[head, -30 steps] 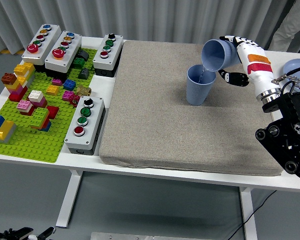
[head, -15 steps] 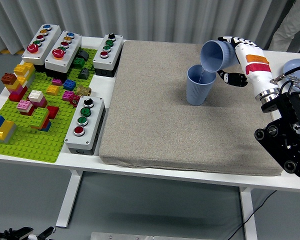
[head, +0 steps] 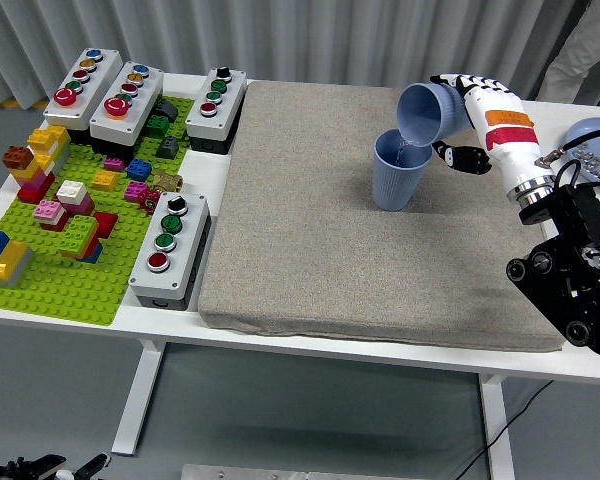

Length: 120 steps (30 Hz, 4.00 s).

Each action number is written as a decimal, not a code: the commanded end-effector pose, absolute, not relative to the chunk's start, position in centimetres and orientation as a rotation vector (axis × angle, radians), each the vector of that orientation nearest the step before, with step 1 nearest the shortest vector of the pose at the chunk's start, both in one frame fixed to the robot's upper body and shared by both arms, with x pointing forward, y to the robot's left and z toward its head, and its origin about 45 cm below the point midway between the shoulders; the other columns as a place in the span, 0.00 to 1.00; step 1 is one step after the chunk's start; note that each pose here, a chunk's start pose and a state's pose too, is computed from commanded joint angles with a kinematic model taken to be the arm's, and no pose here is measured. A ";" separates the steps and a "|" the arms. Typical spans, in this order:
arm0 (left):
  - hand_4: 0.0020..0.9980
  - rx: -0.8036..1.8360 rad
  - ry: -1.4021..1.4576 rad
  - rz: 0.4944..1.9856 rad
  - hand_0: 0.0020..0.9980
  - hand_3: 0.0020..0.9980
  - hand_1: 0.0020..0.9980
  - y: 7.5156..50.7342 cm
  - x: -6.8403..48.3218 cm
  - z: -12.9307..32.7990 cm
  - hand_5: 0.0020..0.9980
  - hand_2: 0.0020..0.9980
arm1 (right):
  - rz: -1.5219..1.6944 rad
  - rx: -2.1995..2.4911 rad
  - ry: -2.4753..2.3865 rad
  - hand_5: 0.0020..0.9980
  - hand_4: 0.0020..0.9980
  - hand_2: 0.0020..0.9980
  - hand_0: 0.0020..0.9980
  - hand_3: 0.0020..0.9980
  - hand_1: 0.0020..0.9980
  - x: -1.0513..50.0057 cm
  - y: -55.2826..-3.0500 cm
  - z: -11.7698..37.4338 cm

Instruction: Pick cup pour cup place

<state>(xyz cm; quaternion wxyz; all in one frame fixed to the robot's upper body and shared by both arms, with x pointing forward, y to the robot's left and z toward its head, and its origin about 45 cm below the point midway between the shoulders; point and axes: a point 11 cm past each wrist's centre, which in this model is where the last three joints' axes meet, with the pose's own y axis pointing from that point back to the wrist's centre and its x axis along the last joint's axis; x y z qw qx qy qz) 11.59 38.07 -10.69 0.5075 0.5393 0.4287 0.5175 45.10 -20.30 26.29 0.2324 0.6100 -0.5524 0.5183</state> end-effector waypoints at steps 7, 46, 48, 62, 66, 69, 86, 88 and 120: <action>0.51 1.305 1.037 1.244 0.77 0.68 0.77 38.1 11.3 -10.7 1.00 0.83 | 1.462 1.653 -1.497 0.11 0.76 0.61 0.86 0.62 0.75 45.0 -20.2 26.2; 0.51 1.299 1.034 1.250 0.77 0.68 0.77 38.1 11.6 -10.7 1.00 0.83 | 1.617 1.562 -1.386 0.10 0.76 0.61 0.87 0.62 0.76 45.0 -19.8 26.7; 0.51 1.299 1.034 1.250 0.77 0.68 0.77 38.1 11.6 -10.7 1.00 0.83 | 1.625 1.553 -1.373 0.10 0.76 0.61 0.87 0.62 0.76 45.0 -19.8 26.7; 0.51 1.311 1.041 1.246 0.77 0.68 0.77 38.3 11.0 -10.8 1.00 0.83 | 1.697 1.520 -1.264 0.09 0.76 0.62 0.88 0.61 0.76 44.9 -19.3 26.6; 0.51 1.311 1.040 1.247 0.77 0.68 0.77 38.3 11.1 -10.7 1.00 0.83 | 1.703 1.514 -1.263 0.09 0.76 0.62 0.88 0.61 0.76 45.0 -19.3 26.8; 0.51 1.309 1.038 1.247 0.77 0.68 0.77 38.3 11.2 -10.7 1.00 0.83 | 1.706 1.510 -1.264 0.09 0.76 0.62 0.88 0.61 0.76 45.1 -19.3 27.0; 0.51 1.304 1.037 1.248 0.77 0.68 0.77 38.2 11.4 -10.7 1.00 0.83 | 1.470 1.666 -1.487 0.08 0.76 0.62 0.88 0.61 0.76 45.6 -20.5 28.5; 0.51 1.305 1.036 1.246 0.77 0.68 0.77 38.2 11.4 -10.7 1.00 0.83 | 1.400 1.701 -1.524 0.08 0.76 0.62 0.88 0.61 0.76 45.7 -20.7 28.3; 0.51 1.324 1.042 1.218 0.77 0.68 0.77 37.7 10.3 -11.1 1.00 0.83 | 0.102 1.958 -2.050 0.09 0.76 0.63 0.88 0.61 0.77 44.1 -26.5 21.4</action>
